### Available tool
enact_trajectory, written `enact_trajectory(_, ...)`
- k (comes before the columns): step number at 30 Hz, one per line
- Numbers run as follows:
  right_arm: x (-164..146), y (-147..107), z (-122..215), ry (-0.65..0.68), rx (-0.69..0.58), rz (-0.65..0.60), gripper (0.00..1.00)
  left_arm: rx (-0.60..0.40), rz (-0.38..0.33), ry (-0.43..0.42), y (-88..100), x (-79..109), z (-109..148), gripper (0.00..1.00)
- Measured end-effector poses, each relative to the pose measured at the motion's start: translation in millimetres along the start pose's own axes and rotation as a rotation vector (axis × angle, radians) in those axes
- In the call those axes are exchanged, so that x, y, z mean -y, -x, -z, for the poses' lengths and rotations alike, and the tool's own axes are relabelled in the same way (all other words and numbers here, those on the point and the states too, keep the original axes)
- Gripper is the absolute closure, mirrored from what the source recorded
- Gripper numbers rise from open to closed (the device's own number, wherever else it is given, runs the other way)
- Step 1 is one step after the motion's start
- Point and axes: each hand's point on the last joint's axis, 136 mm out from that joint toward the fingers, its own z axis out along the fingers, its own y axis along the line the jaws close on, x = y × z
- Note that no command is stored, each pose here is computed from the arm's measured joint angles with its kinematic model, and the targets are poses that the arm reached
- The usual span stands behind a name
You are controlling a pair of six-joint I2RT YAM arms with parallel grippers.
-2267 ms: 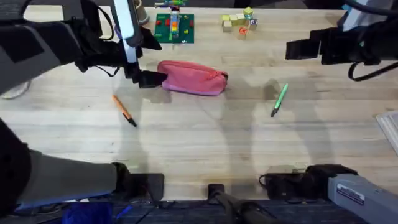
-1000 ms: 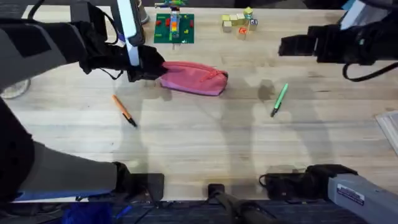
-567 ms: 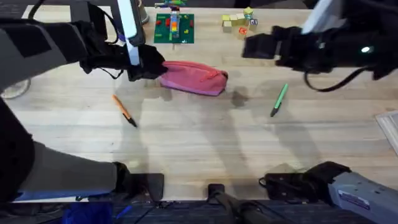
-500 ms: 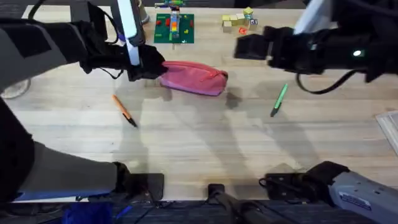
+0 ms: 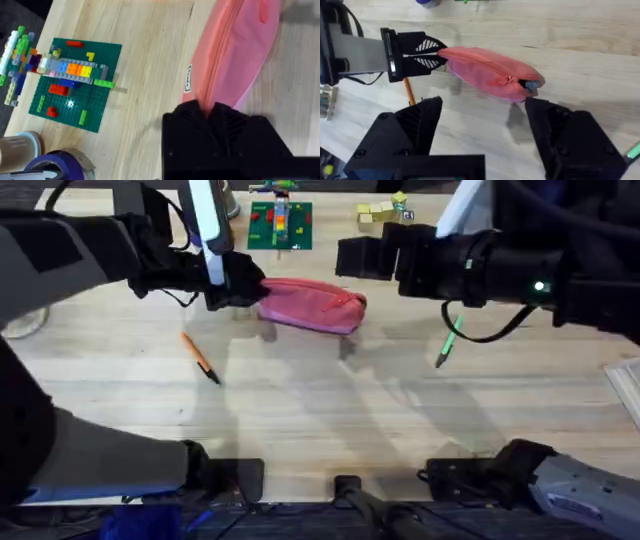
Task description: Unzip the bag, pick up the pens from the table one at a time and place them inside, then zip the bag closed.
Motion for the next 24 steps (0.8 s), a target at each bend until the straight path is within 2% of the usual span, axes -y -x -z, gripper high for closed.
enact_trajectory(5, 0.9, 0.4, -0.1, -0.005, 0.003, -0.017, 0.004, 0.0, 0.0, 0.0, 0.0, 0.0, 0.0, 0.958)
enact_trajectory(8, 1.5, -0.4, -2.9, -0.01, -0.003, -0.069, 0.004, 0.0, 0.0, 0.0, 0.1, 0.0, 0.0, 0.958)
enact_trajectory(17, 14.6, -24.2, -45.6, -0.105, -0.115, -0.233, 0.006, 0.0, 0.0, 0.0, 0.0, 0.0, 0.0, 0.958)
enact_trajectory(24, 15.5, -27.9, -70.3, -0.121, -0.131, -0.27, 0.017, 0.0, 0.0, 0.0, 0.1, 0.0, 0.0, 0.958)
